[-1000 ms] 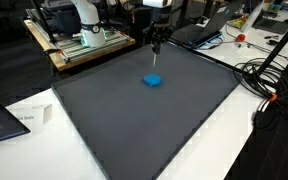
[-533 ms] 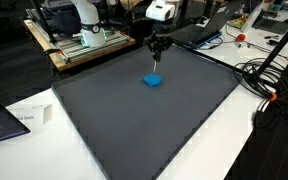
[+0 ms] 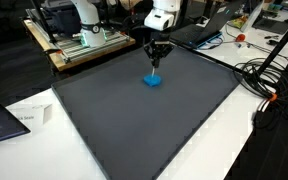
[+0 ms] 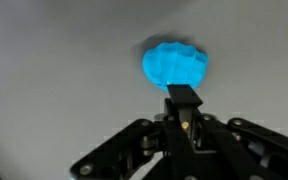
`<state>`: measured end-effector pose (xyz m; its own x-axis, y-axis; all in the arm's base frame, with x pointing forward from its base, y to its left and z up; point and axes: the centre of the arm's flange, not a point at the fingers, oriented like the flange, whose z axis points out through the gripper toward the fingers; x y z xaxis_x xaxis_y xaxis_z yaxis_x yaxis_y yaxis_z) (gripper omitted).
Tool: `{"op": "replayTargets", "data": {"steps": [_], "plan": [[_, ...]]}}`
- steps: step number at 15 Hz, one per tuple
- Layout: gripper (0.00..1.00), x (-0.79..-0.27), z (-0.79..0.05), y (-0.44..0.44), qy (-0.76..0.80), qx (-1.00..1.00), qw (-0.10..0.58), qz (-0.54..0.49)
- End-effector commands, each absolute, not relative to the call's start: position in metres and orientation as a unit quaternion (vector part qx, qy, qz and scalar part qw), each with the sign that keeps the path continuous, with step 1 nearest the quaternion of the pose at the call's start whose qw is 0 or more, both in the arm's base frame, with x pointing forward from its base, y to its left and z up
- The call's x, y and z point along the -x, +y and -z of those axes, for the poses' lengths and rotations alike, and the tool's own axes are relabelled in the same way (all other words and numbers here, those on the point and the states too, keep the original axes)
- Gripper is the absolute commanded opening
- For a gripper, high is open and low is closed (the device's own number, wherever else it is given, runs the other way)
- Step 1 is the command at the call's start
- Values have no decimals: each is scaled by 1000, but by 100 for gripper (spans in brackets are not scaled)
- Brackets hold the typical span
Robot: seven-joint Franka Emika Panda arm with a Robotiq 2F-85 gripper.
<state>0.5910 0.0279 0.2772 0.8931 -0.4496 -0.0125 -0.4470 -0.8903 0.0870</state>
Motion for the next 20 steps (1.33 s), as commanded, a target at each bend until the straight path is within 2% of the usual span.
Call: {"op": "replayTargets", "data": {"steps": [1,15,20], "plan": [[3,-599,-271,24,-241,-969,44,24],[3,-600,-241,15,-248,-967,32,46],[3,-584,-267,19,-250,-967,40,34]]}}
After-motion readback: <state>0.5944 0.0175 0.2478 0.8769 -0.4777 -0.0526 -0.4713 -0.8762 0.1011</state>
